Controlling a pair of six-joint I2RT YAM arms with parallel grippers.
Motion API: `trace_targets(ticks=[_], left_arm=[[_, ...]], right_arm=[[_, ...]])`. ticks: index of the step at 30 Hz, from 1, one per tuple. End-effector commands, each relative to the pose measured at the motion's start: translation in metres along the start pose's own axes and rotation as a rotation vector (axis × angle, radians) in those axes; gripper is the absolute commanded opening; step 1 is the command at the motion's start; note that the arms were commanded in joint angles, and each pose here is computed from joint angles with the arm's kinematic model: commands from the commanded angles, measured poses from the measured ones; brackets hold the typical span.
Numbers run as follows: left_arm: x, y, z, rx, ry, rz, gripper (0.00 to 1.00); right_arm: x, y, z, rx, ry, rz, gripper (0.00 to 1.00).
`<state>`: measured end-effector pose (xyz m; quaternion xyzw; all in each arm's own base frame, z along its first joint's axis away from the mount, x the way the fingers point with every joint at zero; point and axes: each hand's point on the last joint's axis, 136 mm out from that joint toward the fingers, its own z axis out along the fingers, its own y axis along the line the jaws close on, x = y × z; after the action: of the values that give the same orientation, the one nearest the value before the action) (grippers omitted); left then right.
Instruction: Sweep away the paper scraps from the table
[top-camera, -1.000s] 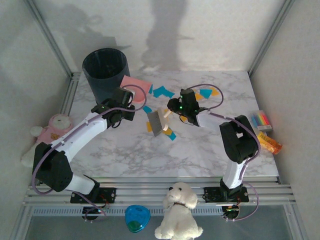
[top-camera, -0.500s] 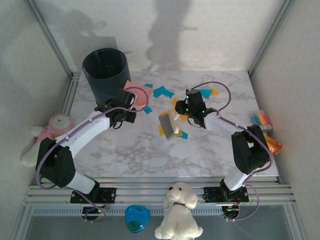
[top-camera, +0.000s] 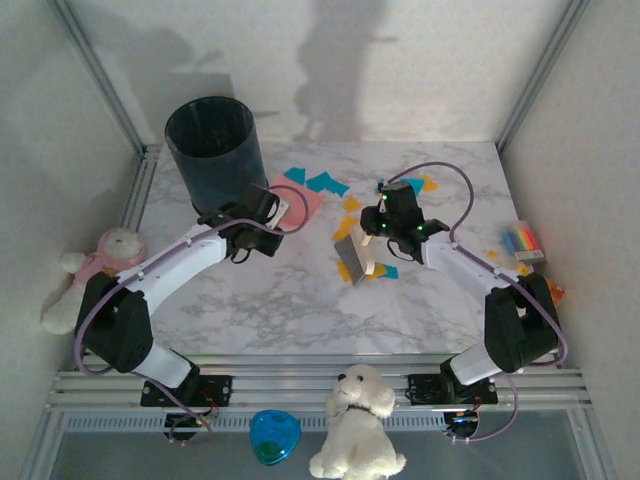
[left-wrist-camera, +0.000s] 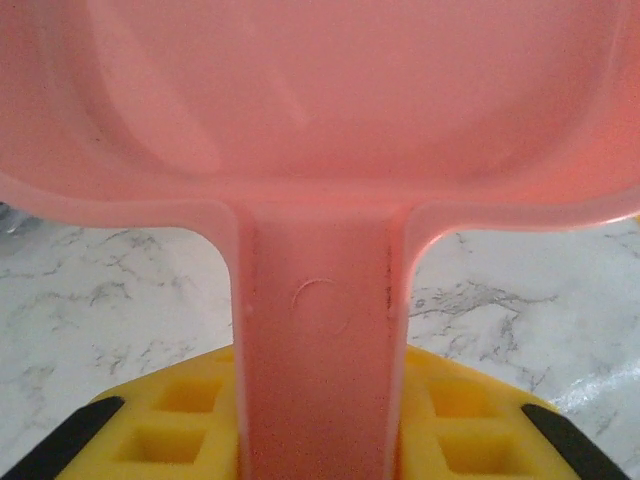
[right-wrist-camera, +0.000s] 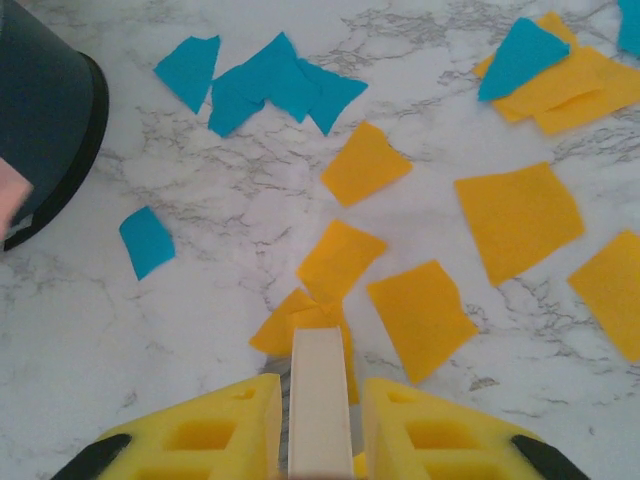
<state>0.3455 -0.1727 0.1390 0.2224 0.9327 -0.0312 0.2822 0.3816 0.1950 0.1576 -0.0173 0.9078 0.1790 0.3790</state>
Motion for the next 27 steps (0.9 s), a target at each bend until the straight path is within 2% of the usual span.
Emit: trace_targets(ticks=[1,5,14,20,27], left_arm=[[0.006,-0.006,-0.005,0.02,-0.002,0.071,0.0],[0.016,-0.024,-0.006,0.126,0.026,0.143,0.0],[0.035,-0.046,-0.01,0.207,0.08,0.278,0.0],[0.064,-0.066,-0.006,0.286,0.17,0.375,0.0],[0.082,-0.081,-0.007,0.328,0.2,0.446,0.0]], right_arm=[[0.002,-0.002,-0.015,-0.008,-0.001,-0.037,0.0],[-0.004,0.002,-0.027,-0.025,-0.028,-0.037,0.0],[-0.015,-0.01,-0.06,0.032,-0.124,-0.067,0.0],[-0.015,-0.031,-0.08,0.133,-0.163,-0.09,0.0],[-0.013,-0.054,-0.098,0.249,-0.189,-0.105,0.0]])
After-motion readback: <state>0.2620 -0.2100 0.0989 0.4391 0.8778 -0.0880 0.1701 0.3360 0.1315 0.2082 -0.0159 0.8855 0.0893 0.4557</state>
